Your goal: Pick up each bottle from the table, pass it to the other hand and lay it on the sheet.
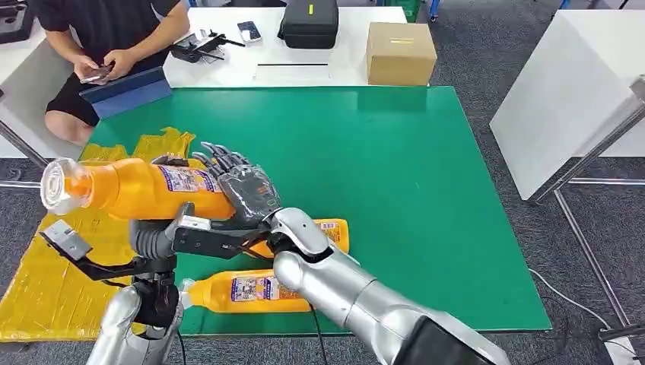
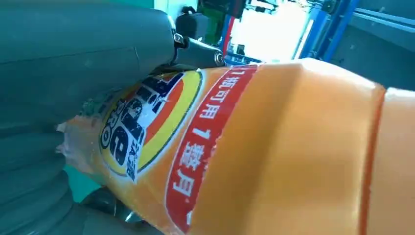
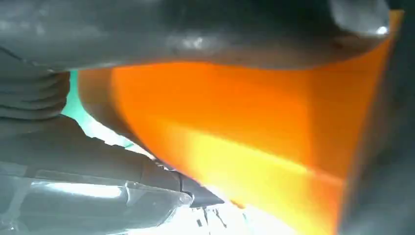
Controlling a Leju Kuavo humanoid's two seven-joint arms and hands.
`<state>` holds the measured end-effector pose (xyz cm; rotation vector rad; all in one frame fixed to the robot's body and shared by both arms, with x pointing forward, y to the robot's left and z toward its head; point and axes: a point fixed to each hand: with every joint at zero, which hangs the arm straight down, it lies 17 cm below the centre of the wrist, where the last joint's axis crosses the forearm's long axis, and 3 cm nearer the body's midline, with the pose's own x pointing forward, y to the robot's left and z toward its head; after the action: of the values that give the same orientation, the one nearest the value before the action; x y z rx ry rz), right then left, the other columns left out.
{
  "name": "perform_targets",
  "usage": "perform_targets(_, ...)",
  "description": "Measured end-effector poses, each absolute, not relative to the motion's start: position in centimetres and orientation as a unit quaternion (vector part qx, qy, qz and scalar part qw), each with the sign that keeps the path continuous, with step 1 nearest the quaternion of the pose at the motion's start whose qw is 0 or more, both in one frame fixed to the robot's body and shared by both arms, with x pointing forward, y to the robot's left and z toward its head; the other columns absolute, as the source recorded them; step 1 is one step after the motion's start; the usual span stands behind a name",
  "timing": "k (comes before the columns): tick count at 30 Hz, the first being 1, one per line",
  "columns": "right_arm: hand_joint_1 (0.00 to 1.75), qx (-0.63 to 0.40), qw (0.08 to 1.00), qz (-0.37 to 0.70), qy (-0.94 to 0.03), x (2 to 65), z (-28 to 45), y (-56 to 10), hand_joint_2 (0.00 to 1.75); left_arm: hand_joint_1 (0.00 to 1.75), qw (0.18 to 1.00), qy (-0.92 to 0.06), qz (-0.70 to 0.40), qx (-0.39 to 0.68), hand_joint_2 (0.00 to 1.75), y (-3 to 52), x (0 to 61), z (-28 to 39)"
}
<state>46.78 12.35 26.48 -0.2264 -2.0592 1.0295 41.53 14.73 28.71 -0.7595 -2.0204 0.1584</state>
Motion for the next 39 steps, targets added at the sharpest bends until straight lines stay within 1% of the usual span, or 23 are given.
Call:
perform_targets(3,0.0,-0.097,0.404,0.382,-0.826,47.5,27.9,10.0,0.0,1.75,0.46,-0.828,0.067,-0.312,1.75,15.0,41.2,29.0)
perform_targets(6,0.0,-0.118,0.406,0.341,-0.84,49.1,30.5,6.1,0.0,1.75,0.465,-0.825,0.069,-0.313,1.75,15.3,40.7,28.1)
perform_targets(12,0.0,-0.149,0.4,0.278,-0.861,49.0,32.8,0.3,0.0,1.75,0.465,-0.824,0.069,-0.316,1.75,15.5,40.4,27.8)
perform_targets(17,0.0,-0.164,0.393,0.255,-0.868,48.4,33.6,-2.3,0.0,1.75,0.466,-0.824,0.071,-0.314,1.75,15.7,40.5,27.8)
perform_targets(22,0.0,-0.173,0.376,0.246,-0.876,47.5,34.9,-3.4,0.0,1.75,0.467,-0.827,0.076,-0.303,1.75,16.3,40.6,27.7)
perform_targets(25,0.0,-0.187,0.365,0.25,-0.877,46.6,35.2,-4.0,0.0,1.75,0.467,-0.843,0.067,-0.257,1.75,17.3,41.0,27.5)
perform_targets(27,0.0,-0.201,0.36,0.253,-0.875,45.8,35.1,-4.7,0.0,1.75,0.468,-0.858,0.052,-0.206,1.75,18.8,41.4,27.3)
perform_targets(29,0.0,-0.213,0.356,0.256,-0.873,45.1,34.8,-5.7,0.0,1.75,0.465,-0.872,0.035,-0.147,1.75,21.0,42.0,27.7)
perform_targets(34,0.0,-0.252,0.355,0.253,-0.864,43.6,33.9,-9.8,0.0,1.75,0.449,-0.892,-0.025,0.039,1.75,28.3,43.3,29.2)
perform_targets(37,0.0,-0.268,0.356,0.246,-0.861,43.1,33.6,-11.8,0.0,1.75,0.443,-0.892,-0.022,0.086,1.75,31.6,43.1,29.8)
perform_targets(39,0.0,-0.274,0.356,0.244,-0.859,42.9,33.5,-12.4,0.0,1.75,0.44,-0.891,-0.024,0.112,1.75,32.6,43.1,30.0)
